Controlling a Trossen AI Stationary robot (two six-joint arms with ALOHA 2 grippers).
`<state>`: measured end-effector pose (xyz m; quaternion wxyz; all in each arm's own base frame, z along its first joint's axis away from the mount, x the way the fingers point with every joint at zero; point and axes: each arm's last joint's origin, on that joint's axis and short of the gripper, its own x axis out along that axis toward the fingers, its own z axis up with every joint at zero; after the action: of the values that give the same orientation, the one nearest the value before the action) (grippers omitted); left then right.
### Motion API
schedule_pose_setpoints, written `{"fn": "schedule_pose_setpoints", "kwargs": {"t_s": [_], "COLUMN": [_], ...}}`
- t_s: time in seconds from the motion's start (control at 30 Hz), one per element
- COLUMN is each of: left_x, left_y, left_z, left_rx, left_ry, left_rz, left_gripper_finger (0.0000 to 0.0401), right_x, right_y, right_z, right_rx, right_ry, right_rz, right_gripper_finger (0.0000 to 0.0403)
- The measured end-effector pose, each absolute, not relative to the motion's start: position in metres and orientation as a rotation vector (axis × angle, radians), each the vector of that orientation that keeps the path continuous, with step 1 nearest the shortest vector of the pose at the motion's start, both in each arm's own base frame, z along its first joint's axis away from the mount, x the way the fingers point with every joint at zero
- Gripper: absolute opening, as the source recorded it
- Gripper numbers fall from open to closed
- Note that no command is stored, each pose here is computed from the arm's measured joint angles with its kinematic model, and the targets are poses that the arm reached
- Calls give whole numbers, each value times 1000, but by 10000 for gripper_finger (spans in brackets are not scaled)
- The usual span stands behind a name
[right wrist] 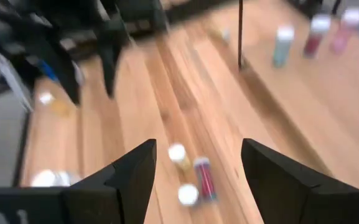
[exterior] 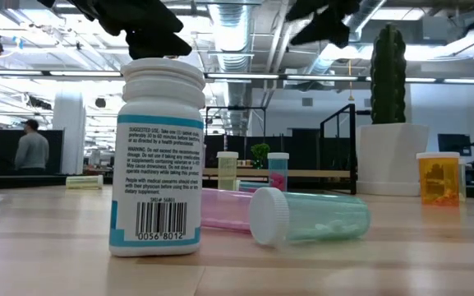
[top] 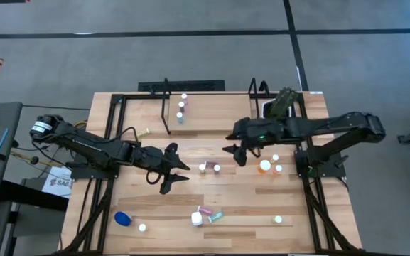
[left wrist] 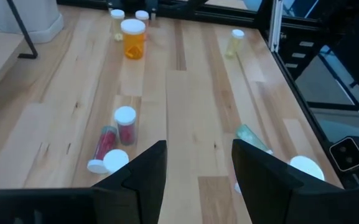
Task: Pick and place medicine bottles onto shelf by color
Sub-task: Put the blue pill bottle on the shelf
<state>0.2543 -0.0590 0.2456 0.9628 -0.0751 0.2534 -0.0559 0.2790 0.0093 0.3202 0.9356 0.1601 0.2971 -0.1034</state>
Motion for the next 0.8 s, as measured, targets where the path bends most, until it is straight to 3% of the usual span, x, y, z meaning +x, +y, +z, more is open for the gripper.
{"fn": "schedule_pose_setpoints", "kwargs": {"t_s": [0.27,0.8], "left_x": [250,238], "left_y": [-66,-88], "left_z": [241,236], "left_rx": [-165,-161], "left_ry": [562,596], "left_rz": [-61,33], "left_gripper_finger": [168,168], "right_x": [304,348], "right_y": [23,47], "right_z": [287,217], "right_rx": [171,-81], "right_ry": [835,979], "right_rz": [-162,-19], "right_gripper_finger": [260,260]}}
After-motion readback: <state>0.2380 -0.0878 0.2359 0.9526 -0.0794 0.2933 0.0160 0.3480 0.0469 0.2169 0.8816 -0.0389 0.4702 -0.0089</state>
